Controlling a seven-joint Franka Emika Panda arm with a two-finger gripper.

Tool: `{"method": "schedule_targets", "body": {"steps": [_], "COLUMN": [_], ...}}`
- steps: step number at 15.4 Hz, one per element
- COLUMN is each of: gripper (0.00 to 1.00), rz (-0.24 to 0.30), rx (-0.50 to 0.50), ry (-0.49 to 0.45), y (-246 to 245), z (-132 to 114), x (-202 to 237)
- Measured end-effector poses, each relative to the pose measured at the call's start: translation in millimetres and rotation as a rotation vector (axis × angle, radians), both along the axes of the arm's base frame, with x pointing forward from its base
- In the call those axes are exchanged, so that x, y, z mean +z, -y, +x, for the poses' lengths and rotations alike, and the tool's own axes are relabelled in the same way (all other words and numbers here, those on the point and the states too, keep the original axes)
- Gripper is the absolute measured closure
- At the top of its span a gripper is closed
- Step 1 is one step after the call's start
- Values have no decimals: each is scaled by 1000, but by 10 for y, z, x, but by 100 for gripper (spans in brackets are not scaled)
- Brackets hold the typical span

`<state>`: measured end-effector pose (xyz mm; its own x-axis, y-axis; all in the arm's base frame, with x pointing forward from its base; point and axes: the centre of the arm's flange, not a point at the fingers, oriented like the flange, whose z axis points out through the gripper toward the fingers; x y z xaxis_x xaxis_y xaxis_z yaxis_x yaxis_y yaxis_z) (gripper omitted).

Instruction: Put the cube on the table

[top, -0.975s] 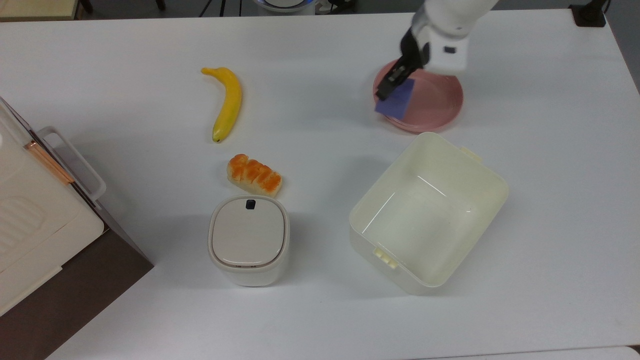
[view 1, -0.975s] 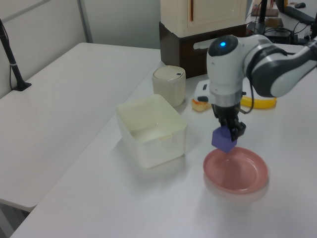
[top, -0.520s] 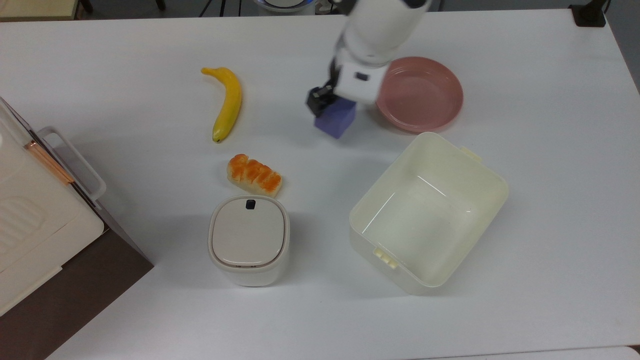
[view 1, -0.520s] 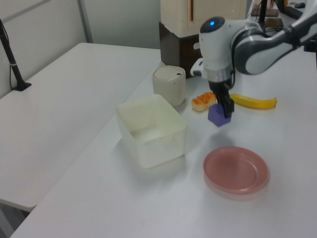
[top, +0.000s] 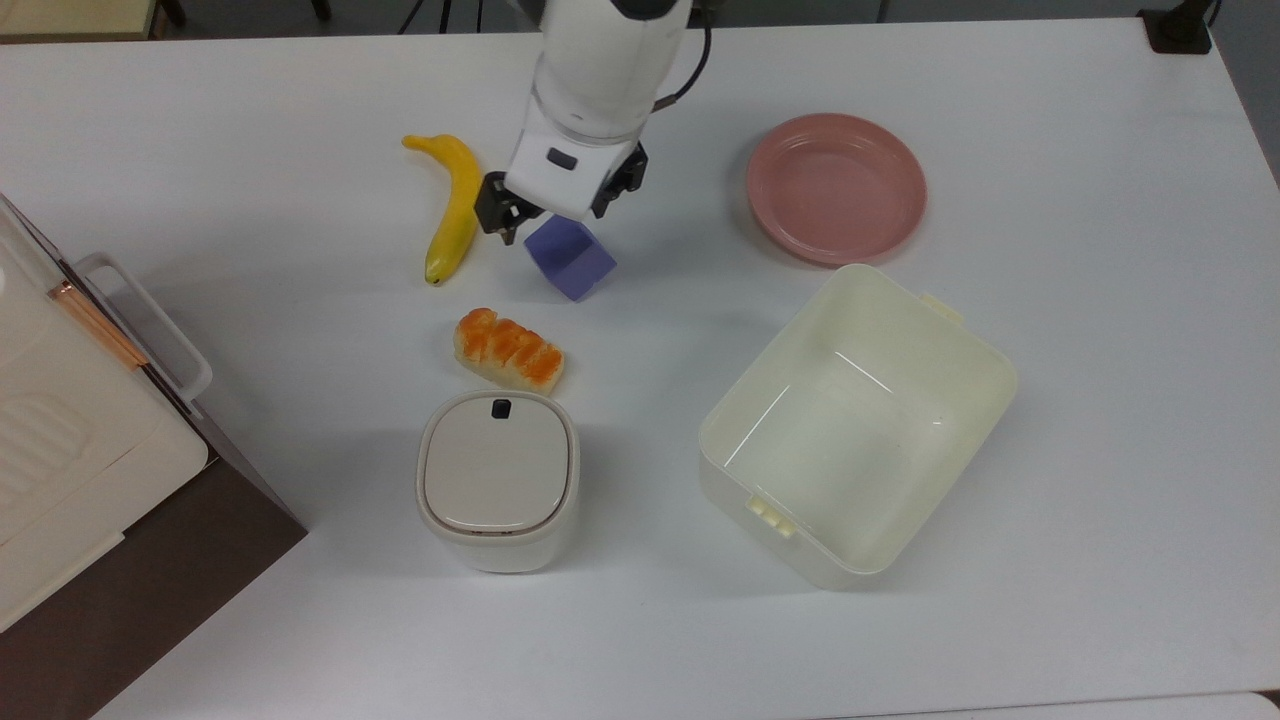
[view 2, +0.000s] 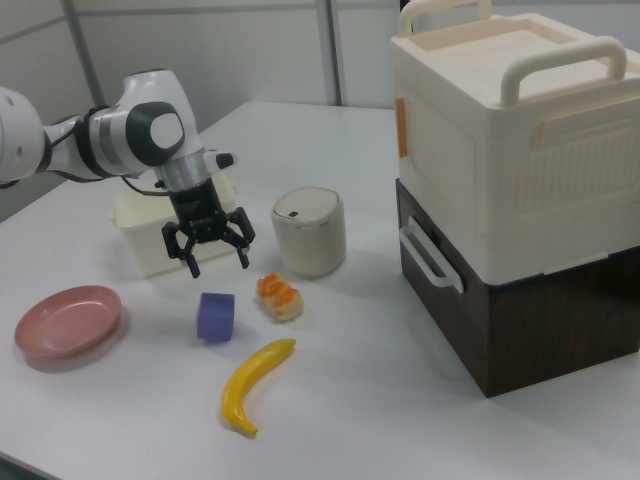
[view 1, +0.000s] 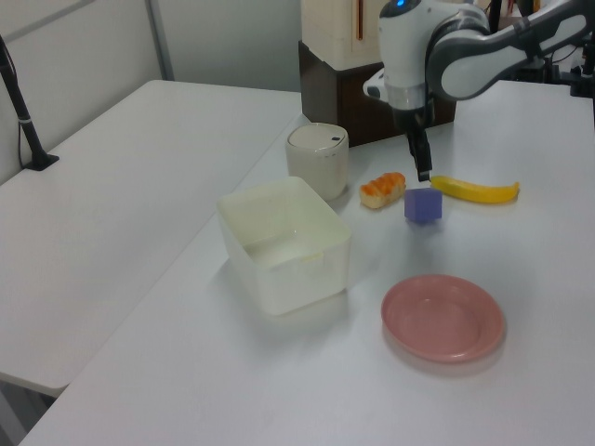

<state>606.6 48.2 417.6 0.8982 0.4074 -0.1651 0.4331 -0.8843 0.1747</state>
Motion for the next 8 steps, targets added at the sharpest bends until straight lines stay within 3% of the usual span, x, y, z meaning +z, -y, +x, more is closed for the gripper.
{"method": "schedule_targets", "body": {"steps": [3, 5, 8], "gripper": [0, 0, 0], "rz": [5, 41, 79], "rx": [-43, -107, -297], "ry": [39, 77, 165], "y": [215, 357, 537], "z": [77, 114, 87], "x": [193, 392, 841]}}
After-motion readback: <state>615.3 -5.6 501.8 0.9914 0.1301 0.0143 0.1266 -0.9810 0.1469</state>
